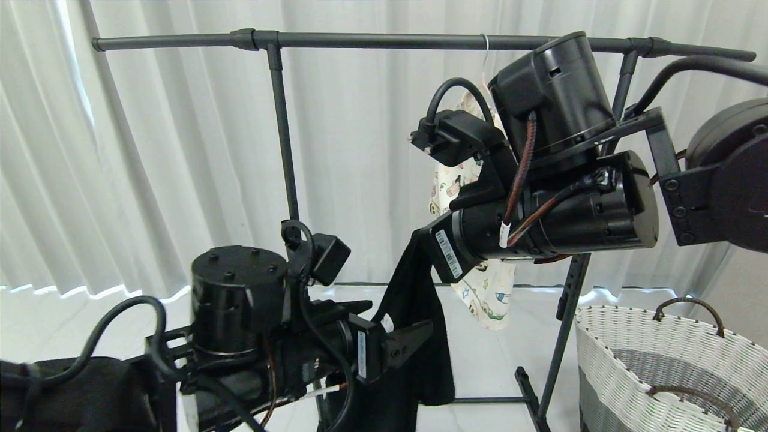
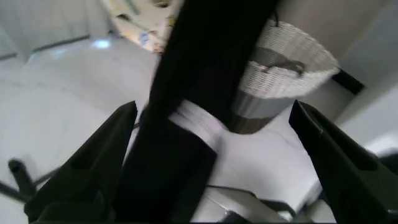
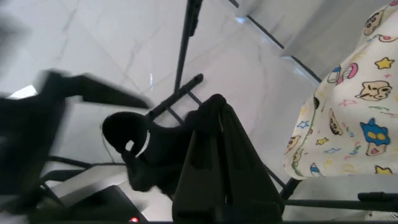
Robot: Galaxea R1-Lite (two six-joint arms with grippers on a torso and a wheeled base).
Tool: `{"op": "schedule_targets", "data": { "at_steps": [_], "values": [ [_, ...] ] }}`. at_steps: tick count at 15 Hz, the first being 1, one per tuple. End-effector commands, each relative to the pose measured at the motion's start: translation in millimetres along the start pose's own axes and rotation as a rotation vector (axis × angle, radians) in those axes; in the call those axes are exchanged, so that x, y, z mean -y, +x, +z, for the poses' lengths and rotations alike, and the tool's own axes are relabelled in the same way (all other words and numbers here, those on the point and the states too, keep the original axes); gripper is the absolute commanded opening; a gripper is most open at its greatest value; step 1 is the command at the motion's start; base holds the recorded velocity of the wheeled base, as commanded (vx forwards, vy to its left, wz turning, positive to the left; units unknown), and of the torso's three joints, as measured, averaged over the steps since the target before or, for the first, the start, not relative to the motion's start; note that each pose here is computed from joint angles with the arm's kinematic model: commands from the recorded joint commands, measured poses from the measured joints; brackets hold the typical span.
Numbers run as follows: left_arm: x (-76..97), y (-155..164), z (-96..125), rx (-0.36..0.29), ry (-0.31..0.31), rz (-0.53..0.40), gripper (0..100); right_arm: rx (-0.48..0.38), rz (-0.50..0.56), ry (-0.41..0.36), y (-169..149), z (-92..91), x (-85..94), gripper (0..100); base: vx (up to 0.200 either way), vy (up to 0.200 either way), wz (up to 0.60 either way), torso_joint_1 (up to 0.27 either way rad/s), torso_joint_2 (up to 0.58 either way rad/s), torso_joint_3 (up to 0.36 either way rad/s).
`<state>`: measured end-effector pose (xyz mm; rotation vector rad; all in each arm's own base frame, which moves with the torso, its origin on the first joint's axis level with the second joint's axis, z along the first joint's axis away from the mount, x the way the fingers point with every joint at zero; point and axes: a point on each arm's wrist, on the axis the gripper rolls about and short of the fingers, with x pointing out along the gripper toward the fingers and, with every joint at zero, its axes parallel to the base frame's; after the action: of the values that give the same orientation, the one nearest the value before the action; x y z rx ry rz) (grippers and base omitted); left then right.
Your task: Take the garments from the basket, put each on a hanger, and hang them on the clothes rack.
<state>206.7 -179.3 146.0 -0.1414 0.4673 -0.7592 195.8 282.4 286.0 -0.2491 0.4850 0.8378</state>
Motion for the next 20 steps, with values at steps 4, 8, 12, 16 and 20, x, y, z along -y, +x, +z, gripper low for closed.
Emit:
{"op": "schedule_targets", "data": {
  "at_steps": [4, 8, 12, 16, 20],
  "values": [
    [-11.0, -12.8, -10.9, -0.038, -0.028, -0.010, 100, 0.024, 0.060, -0.020, 1.2, 6.5, -16.4, 0, 0.000, 0.000, 0.00, 0.000, 0.00, 0.000],
    [-8.7, -40.8, -19.9, -0.031, -0.024, -0.028, 100, 0.028, 0.062, -0.020, 5.1, 8.5, -17.6, 0, 0.000, 0.000, 0.00, 0.000, 0.00, 0.000],
    [-10.6, -36.5, -23.5, -0.054, -0.027, -0.023, 100, 0.041, 0.069, -0.023, 0.8, 11.2, -19.9, 0, 0.000, 0.000, 0.00, 0.000, 0.00, 0.000],
    [-28.7, -18.6, -39.1, -0.138, -0.056, 0.061, 100, 0.047, 0.070, -0.024, -2.7, 12.1, -21.0, 0, 0.000, 0.000, 0.00, 0.000, 0.00, 0.000],
    [-51.5, -36.4, -71.1, -0.253, 0.007, 0.161, 100, 0.062, 0.068, -0.022, -10.9, 14.4, -19.3, 0, 0.000, 0.000, 0.00, 0.000, 0.00, 0.000]
  ]
}}
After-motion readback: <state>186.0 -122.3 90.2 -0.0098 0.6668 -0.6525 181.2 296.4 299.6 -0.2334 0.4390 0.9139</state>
